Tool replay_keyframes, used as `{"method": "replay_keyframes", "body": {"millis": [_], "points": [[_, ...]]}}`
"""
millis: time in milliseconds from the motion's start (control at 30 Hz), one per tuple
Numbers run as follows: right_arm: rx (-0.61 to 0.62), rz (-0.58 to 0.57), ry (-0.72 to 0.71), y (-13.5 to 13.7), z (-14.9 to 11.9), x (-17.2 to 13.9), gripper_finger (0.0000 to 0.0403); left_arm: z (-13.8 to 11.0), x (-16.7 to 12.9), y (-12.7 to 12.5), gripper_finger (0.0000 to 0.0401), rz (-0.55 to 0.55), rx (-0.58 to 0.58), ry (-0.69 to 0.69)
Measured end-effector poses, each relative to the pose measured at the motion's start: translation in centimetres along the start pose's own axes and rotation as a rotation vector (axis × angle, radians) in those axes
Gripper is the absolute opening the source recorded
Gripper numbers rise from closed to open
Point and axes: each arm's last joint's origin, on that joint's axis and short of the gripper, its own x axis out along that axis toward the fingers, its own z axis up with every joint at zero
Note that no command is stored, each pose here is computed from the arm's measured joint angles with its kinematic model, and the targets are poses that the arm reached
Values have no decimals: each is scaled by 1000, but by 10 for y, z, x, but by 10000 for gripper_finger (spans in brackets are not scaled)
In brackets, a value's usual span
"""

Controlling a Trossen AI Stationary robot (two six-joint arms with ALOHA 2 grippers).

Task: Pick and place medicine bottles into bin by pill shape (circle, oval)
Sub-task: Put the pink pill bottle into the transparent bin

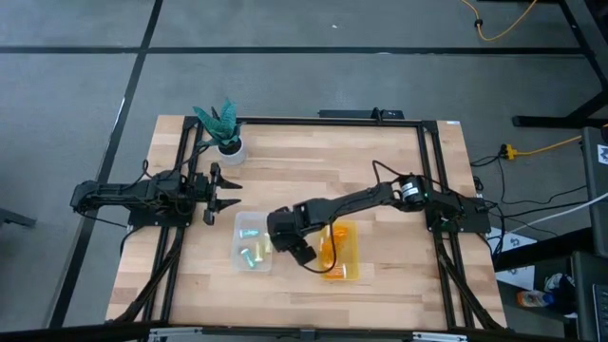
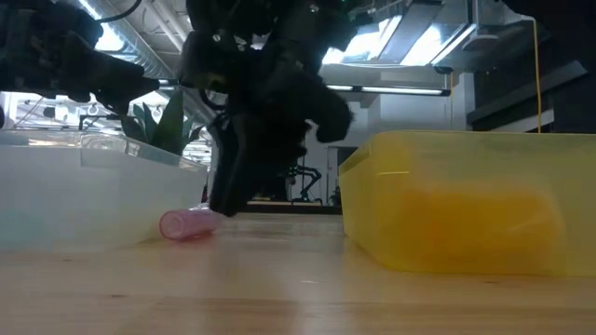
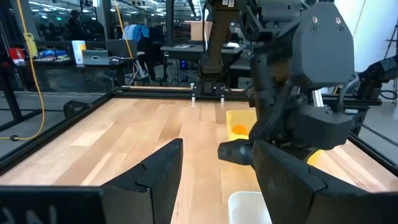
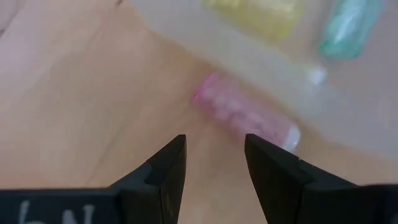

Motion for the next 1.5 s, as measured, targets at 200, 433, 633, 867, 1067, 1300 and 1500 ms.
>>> {"method": "replay_keyframes", "body": {"millis": [200, 433, 633, 867, 1067, 1300, 1500], "points": [[-39, -36, -3, -1, -1, 3, 167, 0, 0, 0, 190, 0, 47, 0], [-49, -33, 6, -2, 1, -2, 167, 0, 0, 0, 190, 0, 51, 0], [-107, -48, -30, -4, 10, -9, 167, 0, 0, 0, 190, 0, 52, 0], [-169, -55, -40, -7, 10, -6, 167, 0, 0, 0, 190, 0, 52, 0], [-215, -74, -71, -10, 13, -7, 167, 0, 0, 0, 190, 0, 52, 0], [-200, -61, -50, -17, 6, 4, 167, 0, 0, 0, 190, 0, 52, 0], [-202, -53, -46, -19, 3, 12, 167, 0, 0, 0, 190, 0, 52, 0]]}}
